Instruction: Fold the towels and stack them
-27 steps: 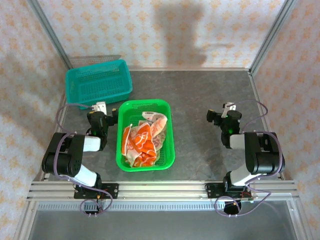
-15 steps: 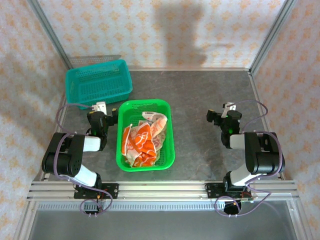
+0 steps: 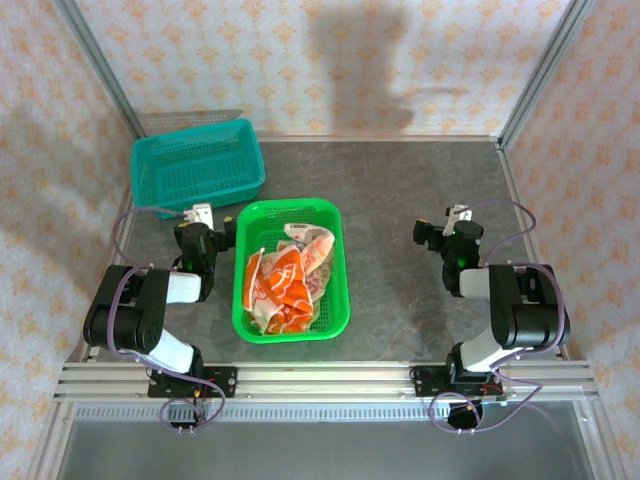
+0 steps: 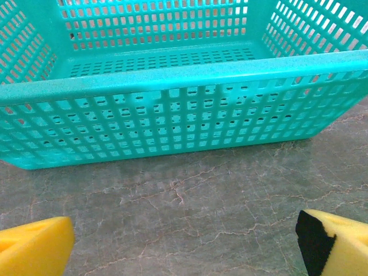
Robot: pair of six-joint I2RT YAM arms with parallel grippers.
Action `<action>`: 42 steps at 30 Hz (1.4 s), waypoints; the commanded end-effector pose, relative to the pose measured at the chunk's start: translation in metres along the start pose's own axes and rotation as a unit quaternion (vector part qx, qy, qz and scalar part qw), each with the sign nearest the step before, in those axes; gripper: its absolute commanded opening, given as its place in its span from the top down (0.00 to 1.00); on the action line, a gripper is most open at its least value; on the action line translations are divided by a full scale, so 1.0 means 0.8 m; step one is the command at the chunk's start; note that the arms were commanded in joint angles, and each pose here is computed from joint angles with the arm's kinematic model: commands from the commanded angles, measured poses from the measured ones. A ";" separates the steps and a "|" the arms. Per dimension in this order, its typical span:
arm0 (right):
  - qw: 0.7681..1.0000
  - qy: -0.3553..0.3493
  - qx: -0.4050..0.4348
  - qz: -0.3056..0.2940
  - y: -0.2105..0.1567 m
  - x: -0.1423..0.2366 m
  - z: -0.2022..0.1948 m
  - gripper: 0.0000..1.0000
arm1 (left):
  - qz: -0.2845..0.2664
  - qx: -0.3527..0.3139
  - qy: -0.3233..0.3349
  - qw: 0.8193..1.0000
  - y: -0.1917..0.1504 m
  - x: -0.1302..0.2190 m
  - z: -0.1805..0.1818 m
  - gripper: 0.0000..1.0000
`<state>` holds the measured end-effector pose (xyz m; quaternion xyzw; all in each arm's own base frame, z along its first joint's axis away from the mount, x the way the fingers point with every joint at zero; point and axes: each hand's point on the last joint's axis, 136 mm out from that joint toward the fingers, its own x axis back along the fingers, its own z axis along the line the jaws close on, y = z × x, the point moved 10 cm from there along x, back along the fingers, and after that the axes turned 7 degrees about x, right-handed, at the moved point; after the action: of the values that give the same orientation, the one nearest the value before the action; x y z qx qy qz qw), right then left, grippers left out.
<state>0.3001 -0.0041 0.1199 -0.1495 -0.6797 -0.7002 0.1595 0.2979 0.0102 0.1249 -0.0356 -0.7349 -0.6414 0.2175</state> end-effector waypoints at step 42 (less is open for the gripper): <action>0.943 0.253 0.077 0.203 0.095 0.158 0.320 0.03 | 0.228 0.117 0.048 0.965 0.090 0.209 -0.052 0.00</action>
<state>0.2388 0.2199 0.2716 -0.0682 -0.5896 -0.6833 0.4253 0.1864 -0.0681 0.2466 -0.1969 -0.7707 -0.4738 0.3779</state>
